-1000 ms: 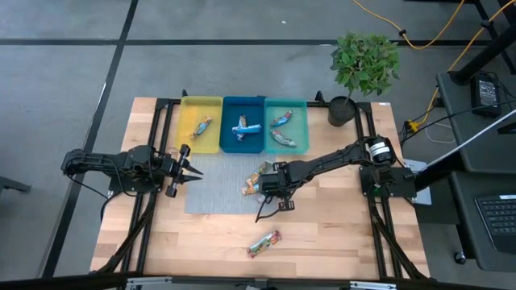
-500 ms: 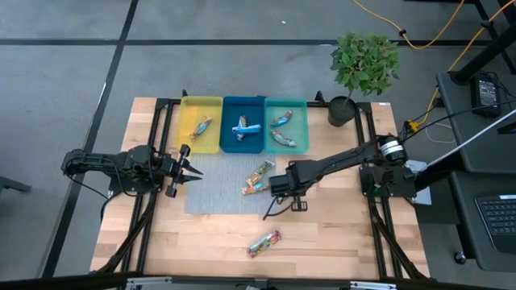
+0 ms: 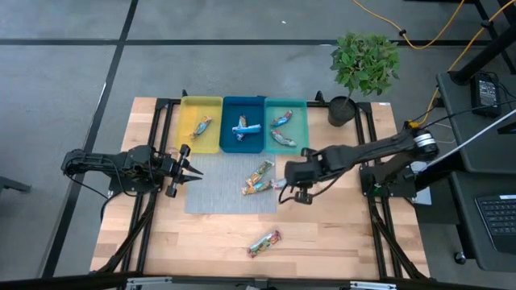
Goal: Pick and place Granola Bars by type
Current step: Put the red granola bar into the light blue bin
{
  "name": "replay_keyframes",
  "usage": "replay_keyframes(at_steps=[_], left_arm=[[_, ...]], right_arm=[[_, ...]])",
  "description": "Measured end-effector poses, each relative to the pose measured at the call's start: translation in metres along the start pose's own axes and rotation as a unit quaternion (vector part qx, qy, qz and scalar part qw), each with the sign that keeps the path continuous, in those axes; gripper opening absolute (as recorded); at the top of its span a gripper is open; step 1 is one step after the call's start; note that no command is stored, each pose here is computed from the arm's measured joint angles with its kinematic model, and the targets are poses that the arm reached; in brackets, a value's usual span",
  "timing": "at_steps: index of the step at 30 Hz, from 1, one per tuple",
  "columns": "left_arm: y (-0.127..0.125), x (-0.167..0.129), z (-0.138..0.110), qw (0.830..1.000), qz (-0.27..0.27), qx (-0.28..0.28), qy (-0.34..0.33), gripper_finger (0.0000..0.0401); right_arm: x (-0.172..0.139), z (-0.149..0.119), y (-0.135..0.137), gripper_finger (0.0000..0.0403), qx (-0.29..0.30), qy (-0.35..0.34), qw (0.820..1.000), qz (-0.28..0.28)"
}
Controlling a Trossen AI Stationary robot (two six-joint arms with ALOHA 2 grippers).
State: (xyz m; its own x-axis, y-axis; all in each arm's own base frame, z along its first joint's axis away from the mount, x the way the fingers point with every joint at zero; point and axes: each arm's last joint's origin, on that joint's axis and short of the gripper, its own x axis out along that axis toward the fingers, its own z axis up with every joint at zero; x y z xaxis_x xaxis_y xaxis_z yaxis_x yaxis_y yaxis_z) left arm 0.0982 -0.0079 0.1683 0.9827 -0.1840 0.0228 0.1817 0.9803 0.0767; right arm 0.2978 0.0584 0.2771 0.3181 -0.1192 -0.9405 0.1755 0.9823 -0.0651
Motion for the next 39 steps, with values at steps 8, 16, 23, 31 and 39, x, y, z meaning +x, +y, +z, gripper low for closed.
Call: replay_keyframes(at_steps=[8, 16, 23, 31, 39], left_arm=[[0.0, 0.0, 0.0, 1.0, 0.0, 0.0, 0.0, 0.0062], [0.0, 0.0, 0.0, 1.0, 0.0, 0.0, 0.0, 0.0059], [0.0, 0.0, 0.0, 1.0, 0.0, 0.0, 0.0, 0.0059], [0.0, 0.0, 0.0, 1.0, 0.0, 0.0, 0.0, 0.0062], [0.0, 0.0, 0.0, 1.0, 0.0, 0.0, 0.0, 0.0057]], right_arm=[[-0.027, -0.005, -0.012, 0.0028, 0.027, -0.047, 0.999, -0.002], [-0.023, 0.004, -0.048, 0.0012, 0.057, -0.043, 0.997, -0.017], [-0.03, 0.015, -0.103, 0.0024, 0.104, -0.047, 0.993, -0.042], [-0.049, 0.022, -0.165, 0.0017, 0.163, -0.083, 0.98, -0.081], [-0.043, 0.021, -0.184, 0.0017, 0.169, -0.098, 0.976, -0.095]])
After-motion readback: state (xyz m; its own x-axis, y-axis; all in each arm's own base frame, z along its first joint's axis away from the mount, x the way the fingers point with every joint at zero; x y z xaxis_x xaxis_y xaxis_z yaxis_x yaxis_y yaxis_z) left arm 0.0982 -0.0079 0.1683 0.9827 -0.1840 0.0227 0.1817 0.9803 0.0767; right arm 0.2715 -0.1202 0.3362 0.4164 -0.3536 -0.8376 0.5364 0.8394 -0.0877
